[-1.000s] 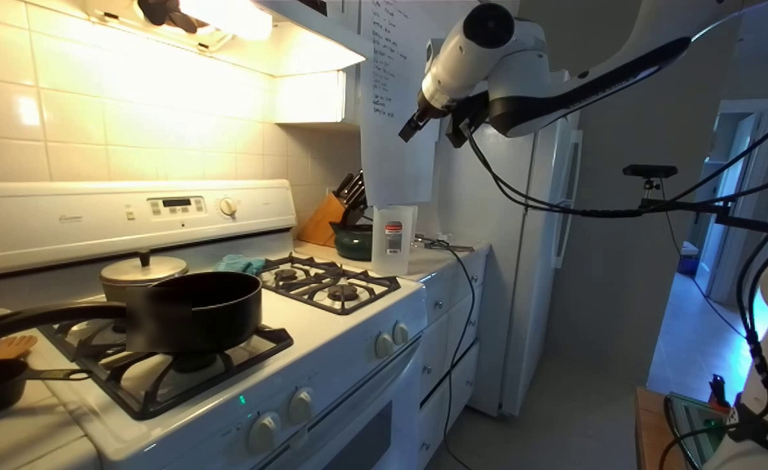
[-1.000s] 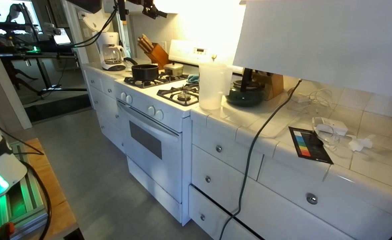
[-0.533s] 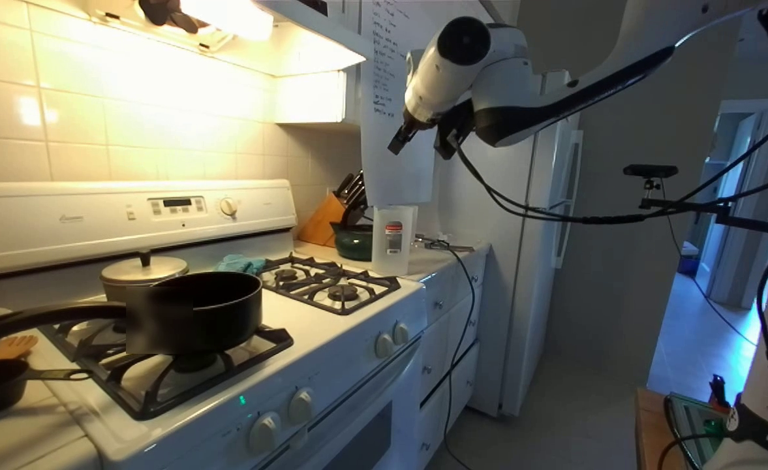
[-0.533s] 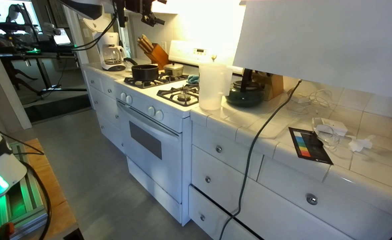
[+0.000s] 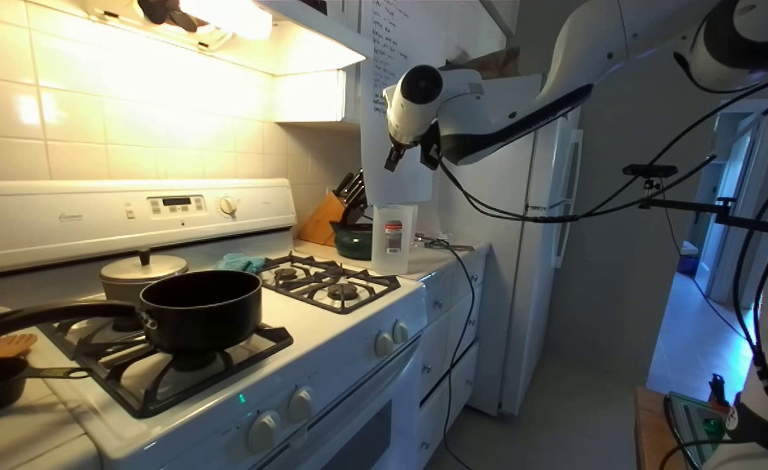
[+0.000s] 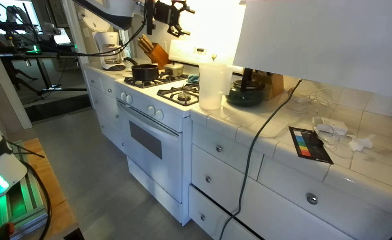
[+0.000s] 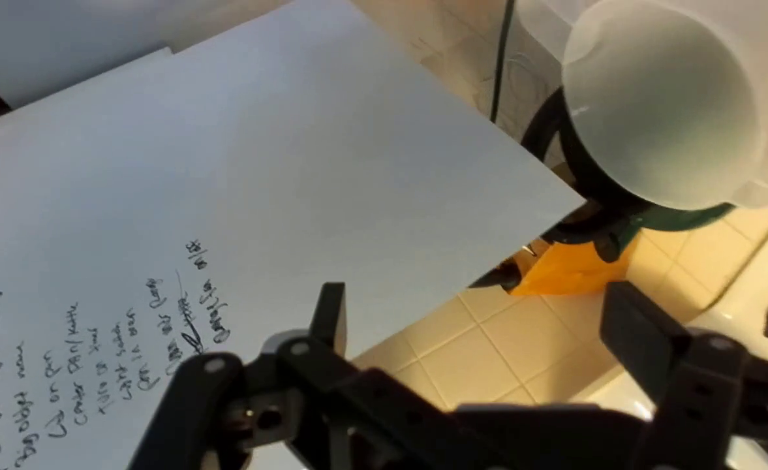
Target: Move the jar and the kettle to the left
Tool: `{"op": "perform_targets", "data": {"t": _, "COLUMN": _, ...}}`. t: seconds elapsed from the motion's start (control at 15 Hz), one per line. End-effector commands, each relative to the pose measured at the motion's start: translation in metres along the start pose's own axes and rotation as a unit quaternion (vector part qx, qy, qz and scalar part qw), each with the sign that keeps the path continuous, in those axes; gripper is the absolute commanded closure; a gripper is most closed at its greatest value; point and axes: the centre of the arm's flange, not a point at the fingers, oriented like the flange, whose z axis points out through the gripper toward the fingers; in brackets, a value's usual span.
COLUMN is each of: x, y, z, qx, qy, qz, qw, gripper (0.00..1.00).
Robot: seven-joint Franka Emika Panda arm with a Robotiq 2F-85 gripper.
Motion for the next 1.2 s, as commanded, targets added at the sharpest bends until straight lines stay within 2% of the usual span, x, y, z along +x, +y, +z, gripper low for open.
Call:
{"op": "perform_targets", "data": {"t": 0.0, "x": 0.030, "y": 0.022, "z": 0.063, "qx": 0.010, "qy": 0.003, "qz": 0.015, "qw": 0.9998, "gripper": 0.00}}
{"op": "perform_targets", "data": {"t": 0.13, "x": 0.041, "y": 0.016, "z": 0.082, "qx": 0.038, "qy": 0.010, "qz": 0.017, "qw": 0.9991, "gripper": 0.00}}
{"op": "perform_targets", "data": {"t": 0.4, "x": 0.051, "y": -0.004, "z": 0.116, "qx": 0.111, "qy": 0.009, "qz": -0.025, "qw": 0.9935, "gripper": 0.00}}
{"op": "perform_targets", "data": {"t": 0.53, "x": 0.057, "y": -0.004, "z": 0.125, "qx": 0.105, "qy": 0.010, "qz": -0.037, "qw": 0.9937, "gripper": 0.00}}
{"op": "perform_targets", "data": {"t": 0.6, "x": 0.030, "y": -0.014, "z": 0.102, "qx": 0.101, "qy": 0.003, "qz": -0.027, "qw": 0.9945, "gripper": 0.00}}
{"op": "perform_targets", "data": {"t": 0.93, "x": 0.034, "y": -0.022, "z": 0.108, "qx": 0.095, "qy": 0.004, "qz": -0.033, "qw": 0.9949, "gripper": 0.00}}
{"op": "perform_targets", "data": {"t": 1.13, "x": 0.051, "y": -0.037, "z": 0.133, "qx": 0.129, "qy": 0.027, "qz": -0.058, "qw": 0.9895, "gripper": 0.00}}
